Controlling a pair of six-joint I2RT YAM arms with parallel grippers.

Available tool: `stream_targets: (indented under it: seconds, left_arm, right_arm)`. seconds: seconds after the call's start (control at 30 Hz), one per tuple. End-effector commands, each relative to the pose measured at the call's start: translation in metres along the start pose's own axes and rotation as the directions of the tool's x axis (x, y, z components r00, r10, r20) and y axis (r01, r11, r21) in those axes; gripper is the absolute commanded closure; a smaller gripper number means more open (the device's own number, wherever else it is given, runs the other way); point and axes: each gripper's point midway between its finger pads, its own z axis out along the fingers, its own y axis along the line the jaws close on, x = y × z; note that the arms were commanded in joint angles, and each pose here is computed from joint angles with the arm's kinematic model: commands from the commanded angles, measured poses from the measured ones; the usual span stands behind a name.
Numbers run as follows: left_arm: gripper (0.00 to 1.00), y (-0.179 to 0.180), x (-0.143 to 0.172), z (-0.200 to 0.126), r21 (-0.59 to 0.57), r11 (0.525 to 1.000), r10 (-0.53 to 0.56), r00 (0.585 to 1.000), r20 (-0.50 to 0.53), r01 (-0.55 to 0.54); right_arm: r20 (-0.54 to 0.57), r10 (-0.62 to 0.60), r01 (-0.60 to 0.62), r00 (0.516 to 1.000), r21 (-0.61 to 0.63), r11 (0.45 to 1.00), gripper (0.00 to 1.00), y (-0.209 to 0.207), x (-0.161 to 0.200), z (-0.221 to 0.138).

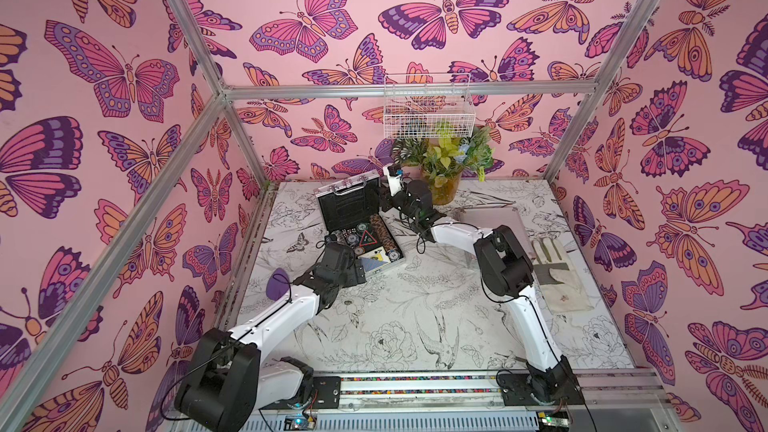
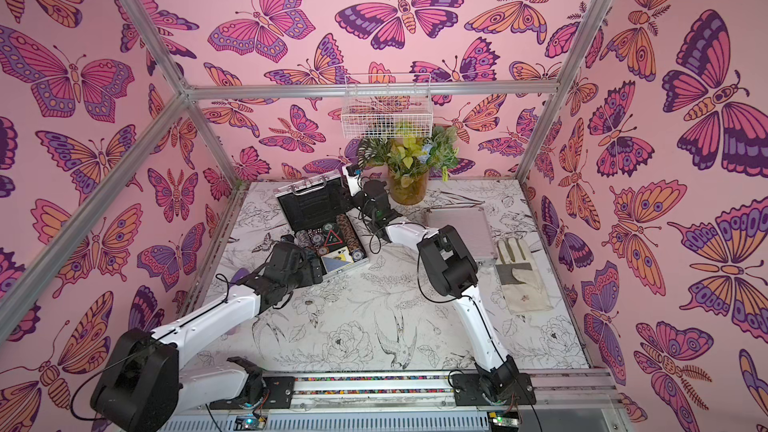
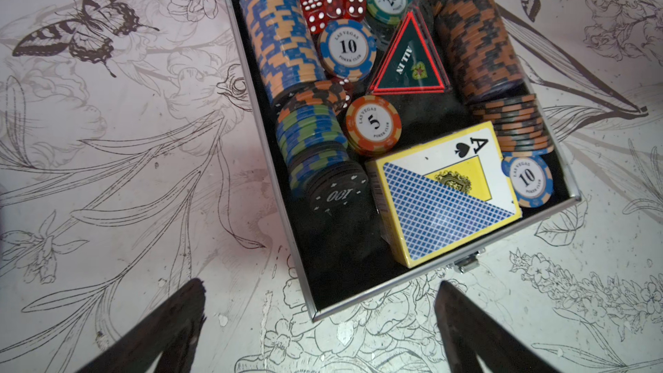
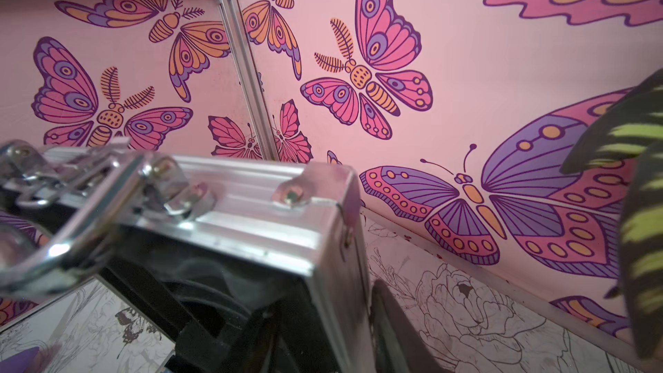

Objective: Close the poker set cases
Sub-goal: Close the lid of the poker set case.

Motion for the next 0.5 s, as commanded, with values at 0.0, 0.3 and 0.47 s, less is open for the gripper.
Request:
stream_targets:
  seconds: [0.0,0.3,0.47]
  left_arm:
    - [0.0,0.0052,0.0079,0.0021,-0.016,1.0,0.024,0.999,-0.03,-0.025]
    - [0.0,0.0071,0.0094,0.0029,-0.026,0.999,0.026,0.999,-0.035,-0.027]
    - [0.0,0.0071,0.0098,0.0027,-0.024,0.999,0.028,0.999,-0.038,-0.029]
  right_arm:
    - [0.037,-0.019,0.02,0.999,-0.023,1.0,0.64,0.0049,-0.0076,0.0057]
    - [0.025,-0.033,0.033,0.999,-0.027,0.999,0.9,0.0059,-0.0051,0.006]
    - [0.024,-0.029,0.03,0.999,-0.019,0.999,0.94,0.0051,-0.0038,0.0022]
